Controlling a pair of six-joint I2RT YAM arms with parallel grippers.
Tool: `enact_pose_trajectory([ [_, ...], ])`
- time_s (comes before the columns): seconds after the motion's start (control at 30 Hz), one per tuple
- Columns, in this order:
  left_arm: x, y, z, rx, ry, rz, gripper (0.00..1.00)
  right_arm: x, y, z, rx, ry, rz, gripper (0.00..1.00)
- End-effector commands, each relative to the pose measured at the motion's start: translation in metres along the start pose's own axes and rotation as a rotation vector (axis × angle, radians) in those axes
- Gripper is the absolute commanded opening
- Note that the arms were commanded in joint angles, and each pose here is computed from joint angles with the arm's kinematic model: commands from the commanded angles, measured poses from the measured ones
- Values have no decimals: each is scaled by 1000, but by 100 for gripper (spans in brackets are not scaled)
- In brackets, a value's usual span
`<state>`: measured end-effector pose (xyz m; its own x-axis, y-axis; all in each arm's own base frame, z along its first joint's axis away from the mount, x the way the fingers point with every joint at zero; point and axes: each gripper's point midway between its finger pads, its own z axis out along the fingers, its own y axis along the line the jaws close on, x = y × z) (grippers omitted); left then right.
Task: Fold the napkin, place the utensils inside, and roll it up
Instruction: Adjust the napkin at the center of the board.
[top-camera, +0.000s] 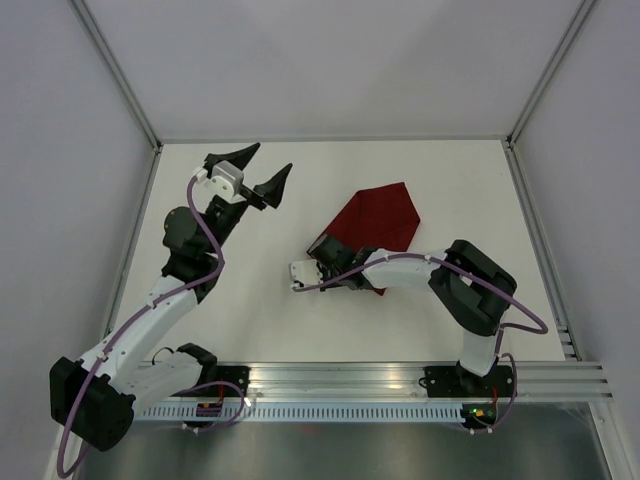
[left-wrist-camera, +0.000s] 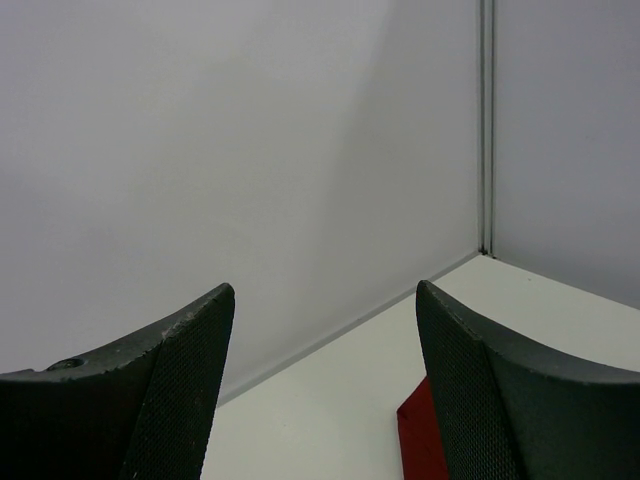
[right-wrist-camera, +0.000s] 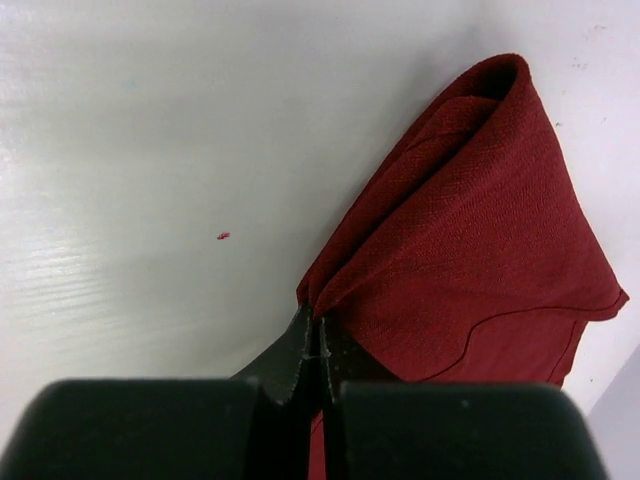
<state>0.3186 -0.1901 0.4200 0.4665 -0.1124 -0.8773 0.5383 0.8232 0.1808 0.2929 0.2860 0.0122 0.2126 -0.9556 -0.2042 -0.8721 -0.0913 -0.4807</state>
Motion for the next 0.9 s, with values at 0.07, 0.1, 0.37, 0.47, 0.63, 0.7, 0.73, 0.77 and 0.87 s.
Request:
enact_pose_trajectory([
  [0.07, -20, 3, 8, 2, -33, 40, 79, 27, 63, 12, -201, 55, 74, 10],
  [0.1, -19, 3, 9, 5, -31, 39, 79, 26, 59, 10, -199, 49, 100, 13],
  [0.37, -5, 2, 15, 5, 7, 10, 80, 13, -11, -39, -103, -62, 296, 51],
  [0.47, 8, 5, 15, -17, 26, -6, 80, 13, -28, -55, -111, -92, 408, 58],
  [0.63, 29, 6, 20, -34, 50, -47, 82, 28, -48, -75, -89, -100, 574, 65],
  [0.7, 45, 3, 24, -27, 85, -77, 82, 40, -48, -75, -75, -67, 604, 66],
  [0.73, 52, 3, 25, -25, 109, -89, 82, 42, -46, -75, -73, -56, 627, 66],
  [0.77, 60, 2, 25, -24, 132, -99, 82, 46, -45, -74, -75, -46, 644, 66],
  [0.87, 96, -6, 22, 29, 226, -140, 82, 63, -44, -72, -83, -14, 754, 64],
])
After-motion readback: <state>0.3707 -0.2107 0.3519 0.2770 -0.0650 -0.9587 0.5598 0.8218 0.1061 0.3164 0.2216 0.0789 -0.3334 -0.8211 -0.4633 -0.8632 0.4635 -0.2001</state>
